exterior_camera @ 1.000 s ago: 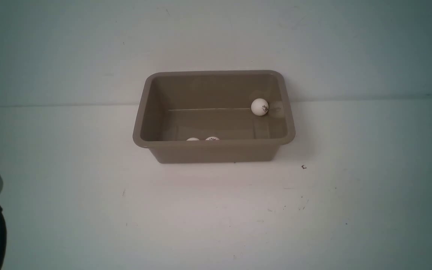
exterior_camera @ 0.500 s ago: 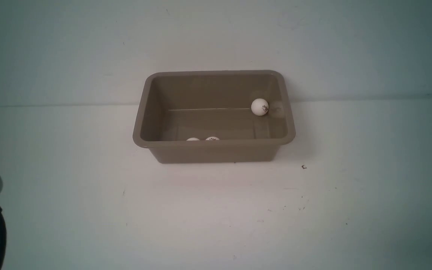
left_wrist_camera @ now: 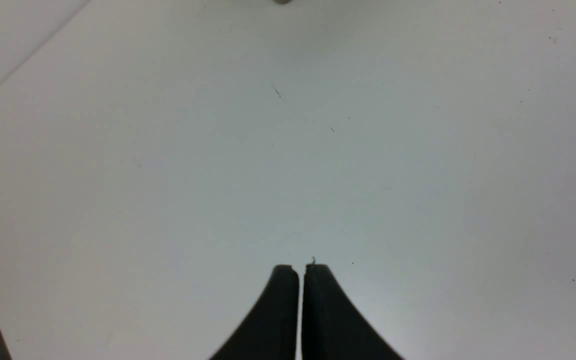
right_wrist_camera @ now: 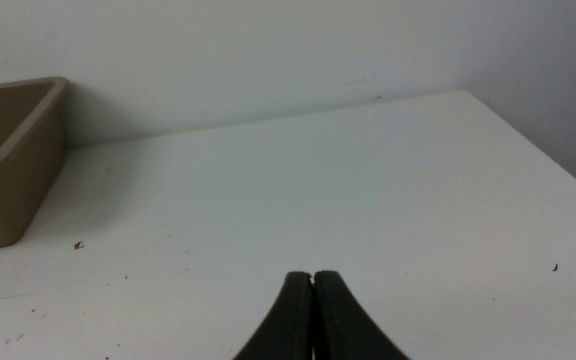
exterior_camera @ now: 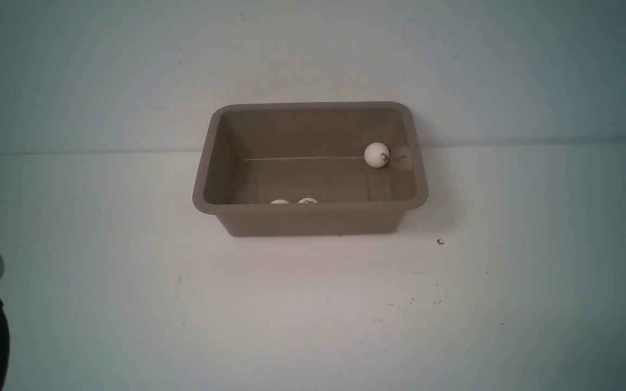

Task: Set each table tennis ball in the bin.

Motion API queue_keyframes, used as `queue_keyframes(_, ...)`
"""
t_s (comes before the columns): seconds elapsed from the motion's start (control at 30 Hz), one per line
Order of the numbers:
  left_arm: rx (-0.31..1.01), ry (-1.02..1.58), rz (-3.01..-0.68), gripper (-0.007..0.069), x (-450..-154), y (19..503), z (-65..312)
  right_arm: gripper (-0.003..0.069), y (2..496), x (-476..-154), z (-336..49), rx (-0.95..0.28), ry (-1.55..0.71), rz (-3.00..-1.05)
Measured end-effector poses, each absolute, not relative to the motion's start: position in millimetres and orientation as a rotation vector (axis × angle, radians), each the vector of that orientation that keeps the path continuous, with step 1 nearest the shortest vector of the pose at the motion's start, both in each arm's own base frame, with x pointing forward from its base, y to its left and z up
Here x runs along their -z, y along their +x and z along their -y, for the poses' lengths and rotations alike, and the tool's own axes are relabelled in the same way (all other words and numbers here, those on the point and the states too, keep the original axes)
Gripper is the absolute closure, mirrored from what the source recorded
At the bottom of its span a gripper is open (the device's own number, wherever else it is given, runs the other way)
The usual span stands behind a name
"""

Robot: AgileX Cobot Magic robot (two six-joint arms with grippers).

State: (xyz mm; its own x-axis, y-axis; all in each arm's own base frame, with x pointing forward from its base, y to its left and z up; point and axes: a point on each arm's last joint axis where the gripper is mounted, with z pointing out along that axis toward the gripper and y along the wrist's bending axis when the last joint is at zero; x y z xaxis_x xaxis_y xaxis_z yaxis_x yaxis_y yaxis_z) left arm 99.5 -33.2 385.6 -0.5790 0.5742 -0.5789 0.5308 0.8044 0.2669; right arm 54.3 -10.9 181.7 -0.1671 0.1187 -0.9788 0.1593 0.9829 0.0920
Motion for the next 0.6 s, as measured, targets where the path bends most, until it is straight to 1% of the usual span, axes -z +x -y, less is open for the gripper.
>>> queue_keyframes(0.6,-0.084,0.811,-2.314,0.0629,-385.6,99.5,33.2,0.0676,54.2,-181.5,10.7,0.028,0.215,-1.744)
